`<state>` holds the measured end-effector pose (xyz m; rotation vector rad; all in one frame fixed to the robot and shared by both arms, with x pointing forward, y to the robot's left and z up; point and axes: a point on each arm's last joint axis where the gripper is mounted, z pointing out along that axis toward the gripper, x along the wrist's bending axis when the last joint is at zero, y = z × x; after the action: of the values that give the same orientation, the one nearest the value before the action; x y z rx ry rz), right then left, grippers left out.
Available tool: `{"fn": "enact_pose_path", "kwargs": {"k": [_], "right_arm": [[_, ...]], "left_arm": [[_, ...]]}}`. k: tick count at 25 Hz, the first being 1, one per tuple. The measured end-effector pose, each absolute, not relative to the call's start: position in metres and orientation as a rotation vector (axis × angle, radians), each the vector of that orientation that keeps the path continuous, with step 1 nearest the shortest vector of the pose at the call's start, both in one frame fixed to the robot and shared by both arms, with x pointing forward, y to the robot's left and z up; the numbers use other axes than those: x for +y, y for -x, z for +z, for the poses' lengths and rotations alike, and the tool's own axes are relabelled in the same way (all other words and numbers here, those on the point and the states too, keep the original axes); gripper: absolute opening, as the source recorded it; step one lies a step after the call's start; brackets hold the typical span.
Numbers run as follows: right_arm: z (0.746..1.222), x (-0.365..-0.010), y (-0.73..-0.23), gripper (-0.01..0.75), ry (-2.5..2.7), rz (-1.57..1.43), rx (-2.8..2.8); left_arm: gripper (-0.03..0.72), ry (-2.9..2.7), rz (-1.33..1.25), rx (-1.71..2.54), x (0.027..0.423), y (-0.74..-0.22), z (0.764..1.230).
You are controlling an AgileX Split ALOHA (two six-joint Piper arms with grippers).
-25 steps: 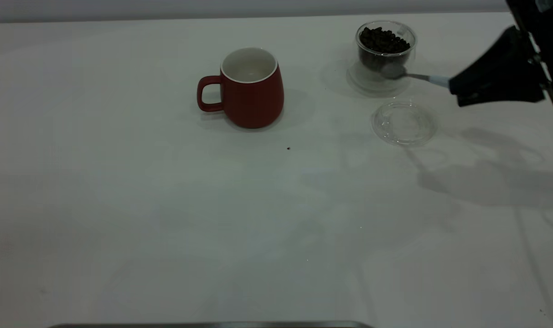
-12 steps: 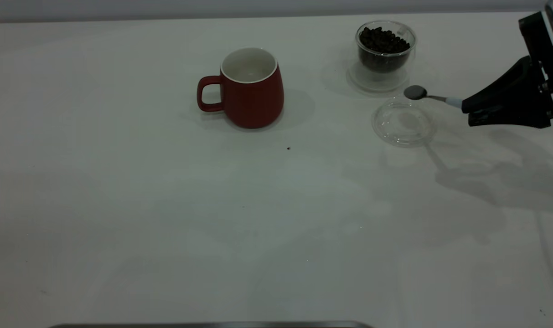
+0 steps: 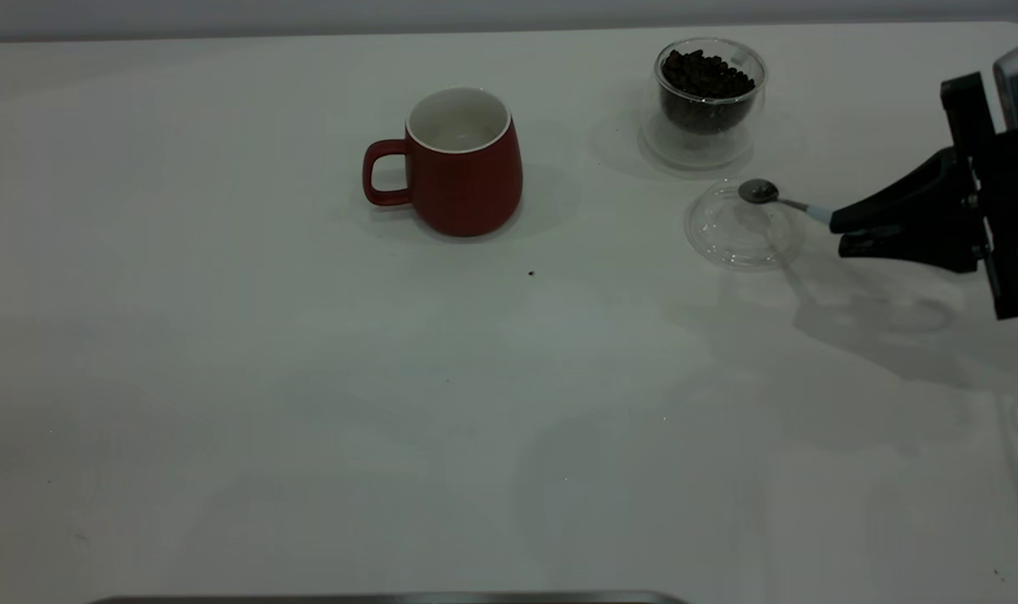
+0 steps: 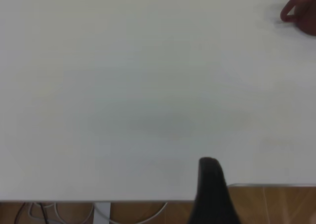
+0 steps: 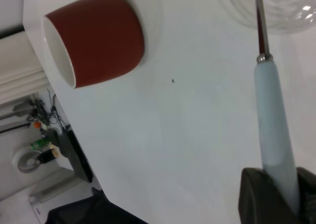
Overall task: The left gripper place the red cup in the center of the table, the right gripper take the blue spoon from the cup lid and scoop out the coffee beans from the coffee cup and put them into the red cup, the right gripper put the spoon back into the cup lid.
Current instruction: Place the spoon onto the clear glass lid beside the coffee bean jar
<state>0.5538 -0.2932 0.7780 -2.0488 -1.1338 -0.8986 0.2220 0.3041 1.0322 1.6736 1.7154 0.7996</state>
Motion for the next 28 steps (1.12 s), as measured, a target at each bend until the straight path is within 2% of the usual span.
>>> {"fn": "enact_pose_path", "kwargs": {"k": [28], "right_arm": [[0.746, -0.289, -0.565, 0.110, 2.026, -0.970, -1.133]], "left_arm": [[0.587, -1.673, 0.800, 1.715, 0.304, -0.222, 1.032]]}}
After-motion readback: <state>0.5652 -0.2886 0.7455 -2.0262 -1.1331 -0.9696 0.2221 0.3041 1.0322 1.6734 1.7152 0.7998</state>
